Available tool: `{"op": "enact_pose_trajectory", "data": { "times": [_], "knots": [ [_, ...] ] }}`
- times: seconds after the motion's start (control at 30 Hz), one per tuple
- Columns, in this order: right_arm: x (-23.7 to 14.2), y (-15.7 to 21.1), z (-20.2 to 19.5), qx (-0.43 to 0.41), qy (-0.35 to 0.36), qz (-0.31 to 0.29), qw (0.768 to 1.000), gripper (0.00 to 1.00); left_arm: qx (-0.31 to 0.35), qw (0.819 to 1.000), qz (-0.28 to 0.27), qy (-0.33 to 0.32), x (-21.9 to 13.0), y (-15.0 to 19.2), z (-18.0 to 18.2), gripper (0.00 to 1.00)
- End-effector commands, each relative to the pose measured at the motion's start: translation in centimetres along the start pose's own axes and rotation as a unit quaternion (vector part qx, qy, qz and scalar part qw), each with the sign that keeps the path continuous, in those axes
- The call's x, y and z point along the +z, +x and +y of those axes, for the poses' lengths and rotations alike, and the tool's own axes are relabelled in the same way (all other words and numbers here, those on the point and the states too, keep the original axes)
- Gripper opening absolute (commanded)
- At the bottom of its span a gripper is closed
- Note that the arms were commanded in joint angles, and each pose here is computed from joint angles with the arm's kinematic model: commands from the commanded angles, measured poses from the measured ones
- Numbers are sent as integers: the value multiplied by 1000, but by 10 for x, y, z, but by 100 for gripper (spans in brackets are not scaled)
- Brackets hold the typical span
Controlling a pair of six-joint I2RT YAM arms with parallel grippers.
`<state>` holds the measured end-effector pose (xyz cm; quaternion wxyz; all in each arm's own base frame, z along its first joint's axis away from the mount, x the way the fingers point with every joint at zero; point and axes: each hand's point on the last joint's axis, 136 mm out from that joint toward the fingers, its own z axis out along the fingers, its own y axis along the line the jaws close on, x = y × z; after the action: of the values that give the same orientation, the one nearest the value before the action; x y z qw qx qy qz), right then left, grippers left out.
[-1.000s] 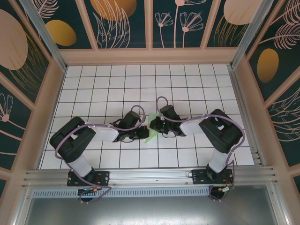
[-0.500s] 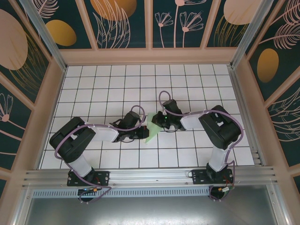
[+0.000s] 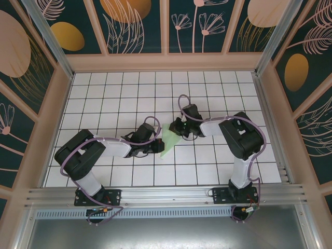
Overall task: Fold a paper plane with a square sheet of paper (pick it up from the middle)
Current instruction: Fourth fold the wing at the center of the table.
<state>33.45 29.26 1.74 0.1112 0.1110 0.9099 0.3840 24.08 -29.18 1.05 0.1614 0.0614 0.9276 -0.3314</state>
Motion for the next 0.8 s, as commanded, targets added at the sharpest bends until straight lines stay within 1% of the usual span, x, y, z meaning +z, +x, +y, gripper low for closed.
{"op": "enact_pose_trajectory", "data": {
  "times": [0.0,0.37,0.57,0.67,0.77],
  "knots": [
    [0,-42,-44,8,70,-70,995,12,-35,981,111,-155,-9,74,85,2],
    [-4,-71,-47,22,74,-89,993,13,-34,980,112,-158,-10,77,88,1],
    [-4,-85,-46,15,74,-94,993,13,-33,980,115,-161,-12,78,89,1],
    [-6,-90,-42,9,75,-96,993,13,-33,979,116,-162,-12,80,91,2],
    [-14,-94,-28,-3,61,-100,993,13,-34,980,116,-161,-12,81,91,2]
  ]
}}
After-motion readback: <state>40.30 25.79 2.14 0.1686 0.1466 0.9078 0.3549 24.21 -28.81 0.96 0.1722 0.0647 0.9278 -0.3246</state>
